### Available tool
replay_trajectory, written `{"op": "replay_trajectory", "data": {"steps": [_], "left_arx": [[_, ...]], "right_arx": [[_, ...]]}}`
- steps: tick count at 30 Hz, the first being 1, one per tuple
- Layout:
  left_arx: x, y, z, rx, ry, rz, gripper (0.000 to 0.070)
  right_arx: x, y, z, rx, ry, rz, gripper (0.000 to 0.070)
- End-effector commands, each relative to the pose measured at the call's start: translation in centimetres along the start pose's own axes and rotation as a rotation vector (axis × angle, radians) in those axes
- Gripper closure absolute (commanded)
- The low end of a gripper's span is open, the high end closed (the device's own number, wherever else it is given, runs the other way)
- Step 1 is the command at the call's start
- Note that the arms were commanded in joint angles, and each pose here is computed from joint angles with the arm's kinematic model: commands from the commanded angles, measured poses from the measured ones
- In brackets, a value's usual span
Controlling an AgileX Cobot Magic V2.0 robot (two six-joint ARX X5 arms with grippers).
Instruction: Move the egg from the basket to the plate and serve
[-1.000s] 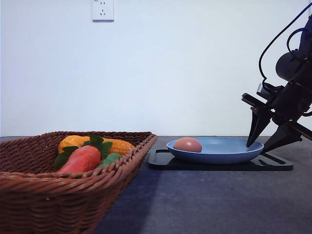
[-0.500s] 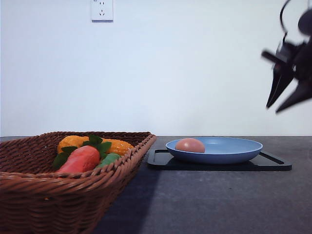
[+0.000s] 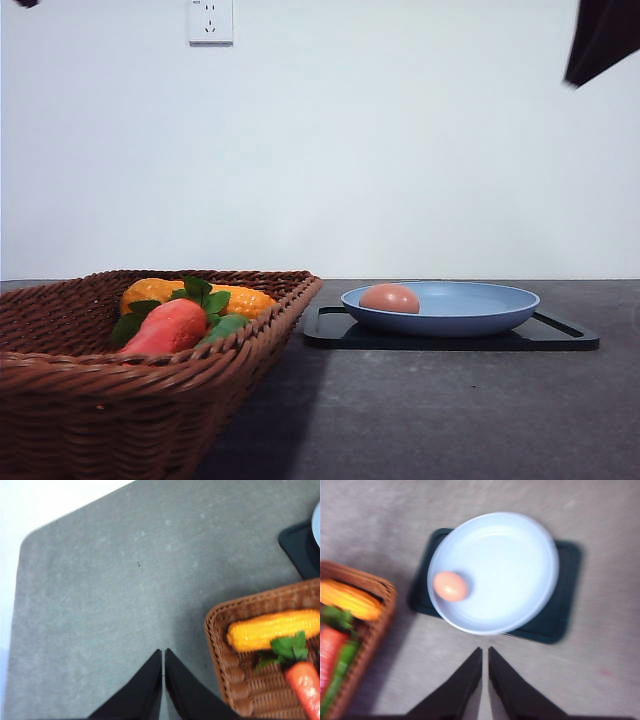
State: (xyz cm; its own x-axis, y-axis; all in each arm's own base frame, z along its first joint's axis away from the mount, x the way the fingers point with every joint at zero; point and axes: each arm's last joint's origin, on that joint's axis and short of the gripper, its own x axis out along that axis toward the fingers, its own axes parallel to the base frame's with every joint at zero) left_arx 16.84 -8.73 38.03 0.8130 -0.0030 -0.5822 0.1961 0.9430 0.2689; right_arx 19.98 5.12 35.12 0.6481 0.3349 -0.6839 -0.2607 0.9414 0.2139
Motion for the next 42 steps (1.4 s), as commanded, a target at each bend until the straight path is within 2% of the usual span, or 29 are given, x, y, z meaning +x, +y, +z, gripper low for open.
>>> {"op": "replay_trajectory", "data": {"steps": [1,6,10,14,20,35,42], "left_arx": [[-0.4,0.2,-0.1,-0.044,-0.039,-0.051,0.07],[-0.7,0.2,-2.5,-0.121,-0.169,-0.128,0.07],[-0.3,-0.1,-5.5,-0.186,-0.255,-0.145,0.07],[0.2,-0.3,-8.6,-0.24,-0.303,-0.153,0.07],[-0.1,-0.2,-10.2,-0.288,-0.28,-0.159,0.07],[0.1,-0.3,-10.1,-0.286,-0.274,-0.159,0.07],[-1.0,0.2,-10.4,-0.296,-0.33,-0.158,0.07]], "right_arx": [[-1.2,0.7,-1.0,-0.056,-0.054,-0.029,0.07],[-3.7,1.4,-4.9,-0.118,-0.269,-0.079,0.07],[-4.3,1.0,-7.8,-0.124,-0.427,-0.079,0.07],[-3.9,0.4,-10.3,-0.119,-0.528,-0.062,0.07],[-3.2,-0.1,-12.2,-0.097,-0.542,-0.054,0.07],[-3.4,0.0,-11.9,-0.1,-0.58,-0.047,0.07],[-3.4,0.0,-11.9,-0.1,-0.58,-0.047,0.07]]}}
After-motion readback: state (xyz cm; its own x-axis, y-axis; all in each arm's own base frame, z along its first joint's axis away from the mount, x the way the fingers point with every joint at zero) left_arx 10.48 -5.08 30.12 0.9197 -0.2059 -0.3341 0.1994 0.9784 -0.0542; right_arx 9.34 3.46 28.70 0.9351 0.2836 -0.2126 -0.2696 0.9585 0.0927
